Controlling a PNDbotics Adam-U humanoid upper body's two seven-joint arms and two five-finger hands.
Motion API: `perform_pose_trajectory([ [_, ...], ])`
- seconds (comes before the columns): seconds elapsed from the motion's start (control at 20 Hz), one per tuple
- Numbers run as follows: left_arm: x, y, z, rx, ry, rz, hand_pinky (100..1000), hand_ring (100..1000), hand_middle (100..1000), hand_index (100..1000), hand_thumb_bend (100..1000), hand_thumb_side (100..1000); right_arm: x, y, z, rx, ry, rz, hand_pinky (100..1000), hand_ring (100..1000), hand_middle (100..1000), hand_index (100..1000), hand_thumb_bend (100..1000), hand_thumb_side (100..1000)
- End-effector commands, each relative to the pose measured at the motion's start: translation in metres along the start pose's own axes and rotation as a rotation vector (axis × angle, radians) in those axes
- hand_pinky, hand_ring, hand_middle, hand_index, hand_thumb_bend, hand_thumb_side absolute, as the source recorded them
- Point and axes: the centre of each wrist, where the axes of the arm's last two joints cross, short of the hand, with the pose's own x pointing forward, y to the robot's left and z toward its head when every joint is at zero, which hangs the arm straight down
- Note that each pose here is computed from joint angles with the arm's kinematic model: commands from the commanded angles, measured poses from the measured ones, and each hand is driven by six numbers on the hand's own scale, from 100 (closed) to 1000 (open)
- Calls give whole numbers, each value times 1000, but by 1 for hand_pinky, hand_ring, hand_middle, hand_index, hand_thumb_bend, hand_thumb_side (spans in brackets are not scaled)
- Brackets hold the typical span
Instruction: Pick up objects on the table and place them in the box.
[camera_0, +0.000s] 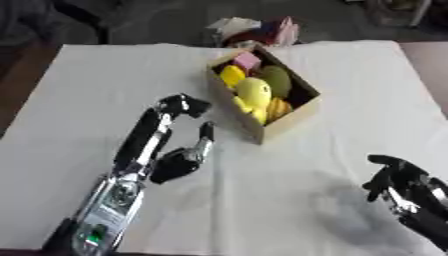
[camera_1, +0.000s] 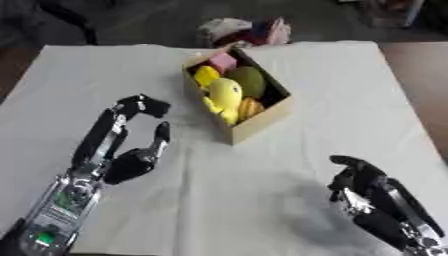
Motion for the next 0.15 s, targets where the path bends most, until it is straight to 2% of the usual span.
perform_pose_trajectory([
  [0.05, 2, 5, -1, 1, 1, 61, 745, 640, 619, 762, 100, 630, 6, -5, 0, -2, -15, 19, 701, 464, 480, 840, 100, 414],
  [0.15, 0, 6, 0, -15, 5, 95, 746, 642, 622, 762, 100, 636, 6, -5, 0, 0, -14, 20, 701, 464, 480, 840, 100, 414],
])
